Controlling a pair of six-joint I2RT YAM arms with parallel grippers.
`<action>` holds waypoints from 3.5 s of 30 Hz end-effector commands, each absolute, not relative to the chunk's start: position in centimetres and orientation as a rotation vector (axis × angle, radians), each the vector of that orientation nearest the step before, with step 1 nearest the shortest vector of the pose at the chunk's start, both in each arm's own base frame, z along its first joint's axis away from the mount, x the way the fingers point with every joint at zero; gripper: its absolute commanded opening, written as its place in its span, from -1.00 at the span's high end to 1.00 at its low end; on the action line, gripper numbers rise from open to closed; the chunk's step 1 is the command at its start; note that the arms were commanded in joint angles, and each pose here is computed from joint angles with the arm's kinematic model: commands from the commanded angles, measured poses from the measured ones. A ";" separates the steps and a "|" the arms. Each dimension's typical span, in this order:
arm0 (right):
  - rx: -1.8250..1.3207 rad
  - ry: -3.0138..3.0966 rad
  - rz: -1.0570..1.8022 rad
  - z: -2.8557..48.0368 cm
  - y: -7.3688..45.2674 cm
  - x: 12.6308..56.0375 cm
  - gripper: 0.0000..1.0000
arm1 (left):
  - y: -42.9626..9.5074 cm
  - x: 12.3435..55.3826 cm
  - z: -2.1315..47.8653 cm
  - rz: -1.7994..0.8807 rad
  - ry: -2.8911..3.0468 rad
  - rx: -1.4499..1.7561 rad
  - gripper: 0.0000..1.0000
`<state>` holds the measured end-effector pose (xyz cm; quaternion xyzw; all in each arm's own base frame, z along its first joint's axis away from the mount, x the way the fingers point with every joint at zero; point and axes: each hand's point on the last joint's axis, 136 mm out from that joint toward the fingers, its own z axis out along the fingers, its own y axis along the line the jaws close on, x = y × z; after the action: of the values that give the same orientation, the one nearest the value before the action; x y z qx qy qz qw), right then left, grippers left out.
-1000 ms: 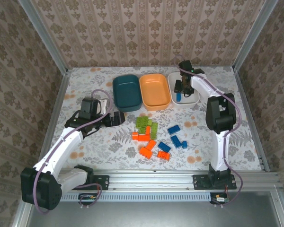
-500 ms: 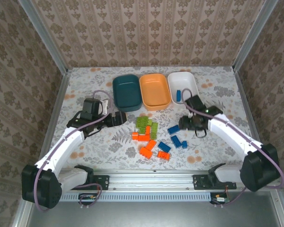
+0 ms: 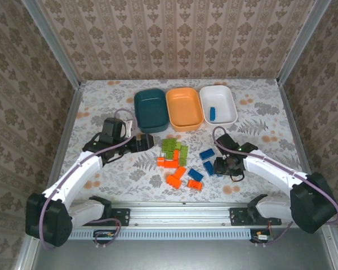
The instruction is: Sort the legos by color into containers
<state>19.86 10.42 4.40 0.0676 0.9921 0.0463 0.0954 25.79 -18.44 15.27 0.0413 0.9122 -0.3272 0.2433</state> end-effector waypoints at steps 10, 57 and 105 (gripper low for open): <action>0.259 2.956 0.109 2.3 10.4 20.0 0.29 | -18.1 25.5 15.2 -0.868 2.493 0.109 -1.00; 0.366 2.693 0.110 8.9 8.1 49.0 0.49 | -17.6 24.4 14.2 -0.836 2.533 0.162 -0.99; -0.074 2.902 0.088 3.9 15.7 27.7 -0.70 | -17.3 23.7 16.0 -0.907 2.449 0.087 -1.00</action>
<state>26.64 15.02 4.07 -0.0265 0.9934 0.0320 0.1067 23.93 -17.55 15.92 0.0404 0.9060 -0.3323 0.2591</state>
